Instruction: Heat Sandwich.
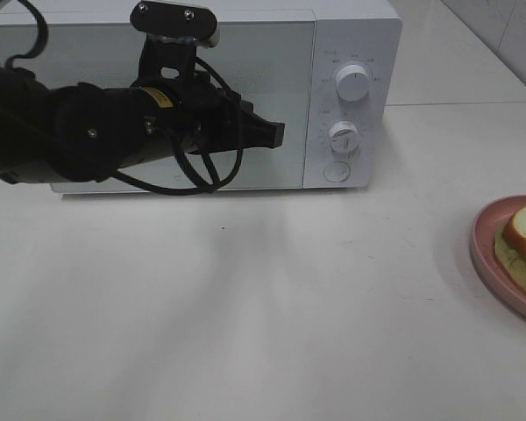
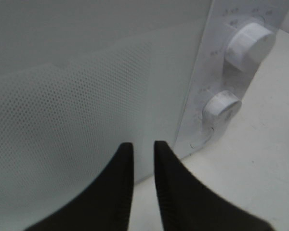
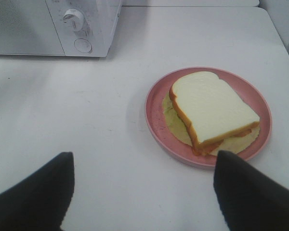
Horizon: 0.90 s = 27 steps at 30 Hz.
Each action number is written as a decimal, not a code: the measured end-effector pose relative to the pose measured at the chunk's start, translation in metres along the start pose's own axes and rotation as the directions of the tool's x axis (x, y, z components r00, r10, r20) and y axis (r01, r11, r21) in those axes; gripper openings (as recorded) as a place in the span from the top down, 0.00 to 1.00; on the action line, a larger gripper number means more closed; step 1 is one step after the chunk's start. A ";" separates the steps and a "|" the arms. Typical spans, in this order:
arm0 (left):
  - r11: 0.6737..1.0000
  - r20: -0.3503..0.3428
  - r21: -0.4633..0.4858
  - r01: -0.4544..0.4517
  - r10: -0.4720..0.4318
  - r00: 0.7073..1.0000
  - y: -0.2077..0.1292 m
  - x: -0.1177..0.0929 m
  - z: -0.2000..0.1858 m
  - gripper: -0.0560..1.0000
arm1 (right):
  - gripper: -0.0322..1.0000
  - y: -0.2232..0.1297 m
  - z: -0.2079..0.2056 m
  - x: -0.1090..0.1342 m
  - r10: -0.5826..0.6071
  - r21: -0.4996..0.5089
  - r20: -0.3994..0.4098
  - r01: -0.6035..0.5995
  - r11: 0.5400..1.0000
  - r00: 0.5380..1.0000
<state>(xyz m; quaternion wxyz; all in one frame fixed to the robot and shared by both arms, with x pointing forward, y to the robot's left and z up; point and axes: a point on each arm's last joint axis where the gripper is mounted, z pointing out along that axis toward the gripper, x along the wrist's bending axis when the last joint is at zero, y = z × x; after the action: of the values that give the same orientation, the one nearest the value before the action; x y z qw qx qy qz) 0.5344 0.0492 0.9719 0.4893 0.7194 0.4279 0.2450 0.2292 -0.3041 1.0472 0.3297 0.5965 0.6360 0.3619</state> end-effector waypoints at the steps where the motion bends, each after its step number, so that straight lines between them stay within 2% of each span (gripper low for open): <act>1: 1.000 0.012 0.022 0.002 -0.002 1.000 0.001 -0.001 -0.004 0.65 | 0.23 0.000 0.000 0.000 0.000 0.000 0.000 0.000 1.000 1.000; 2: 0.997 0.044 0.080 0.004 -0.008 0.999 0.003 -0.004 -0.012 0.55 | 0.23 0.000 0.000 0.000 0.000 0.000 0.000 0.000 1.000 1.000; 3: 0.997 0.044 0.080 0.004 -0.008 0.999 0.003 -0.004 -0.012 0.55 | 0.23 0.000 0.000 0.000 0.000 0.000 0.000 0.000 1.000 1.000; 4: 0.994 0.059 0.106 0.004 -0.011 0.998 0.004 -0.005 -0.016 0.34 | 0.23 0.000 0.000 0.000 0.000 0.000 0.000 0.000 1.000 1.000; 7: 0.980 0.113 0.198 0.000 -0.023 0.993 0.008 -0.009 -0.032 0.06 | 0.23 0.000 0.000 0.000 0.000 0.000 0.000 0.000 1.000 1.000; 13: 0.954 0.171 0.298 -0.018 -0.035 0.985 0.011 -0.014 -0.050 0.01 | 0.23 0.000 0.000 0.000 0.000 0.000 0.000 0.000 1.000 1.000; 17: 0.931 0.216 0.355 -0.080 0.002 0.976 0.013 -0.016 -0.064 0.01 | 0.23 0.000 0.000 0.000 0.000 0.000 0.000 0.000 1.000 1.000; 20: 0.904 0.245 0.411 -0.115 0.012 0.970 0.011 -0.017 -0.072 0.01 | 0.23 0.000 0.000 0.000 0.000 0.000 0.000 0.000 1.000 1.000; 21: 0.878 0.259 0.460 -0.131 0.009 0.966 0.008 -0.015 -0.077 0.01 | 0.23 0.000 0.000 0.000 0.000 0.000 0.000 0.000 1.000 1.000; 23: 0.865 0.262 0.483 -0.134 0.003 0.965 0.007 -0.014 -0.080 0.01 | 0.23 0.000 0.000 0.000 0.000 0.000 0.000 0.000 1.000 1.000; 24: 0.849 0.263 0.511 -0.133 -0.007 0.965 0.006 -0.012 -0.082 0.01 | 0.23 0.000 0.000 0.000 0.000 0.000 0.000 0.000 1.000 1.000; 25: 0.817 0.256 0.563 -0.124 -0.030 0.966 0.004 -0.005 -0.086 0.01 | 0.23 0.000 0.000 0.000 0.000 0.000 0.000 0.000 1.000 1.000; 26: 0.817 0.256 0.563 -0.124 -0.030 0.966 0.004 -0.005 -0.086 0.01 | 0.23 0.000 0.000 0.000 0.000 0.000 0.000 0.000 1.000 1.000; 27: 0.801 0.247 0.588 -0.114 -0.044 0.968 0.003 0.000 -0.088 0.01 | 0.23 0.000 0.000 0.000 0.000 0.000 0.000 0.000 1.000 1.000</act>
<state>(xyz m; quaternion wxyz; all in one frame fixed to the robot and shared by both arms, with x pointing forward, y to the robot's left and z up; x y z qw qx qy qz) 0.4672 0.0921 1.0100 0.2826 0.8695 0.4049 0.0148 0.2292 -0.3041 1.0472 0.3297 0.5965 0.6360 0.3619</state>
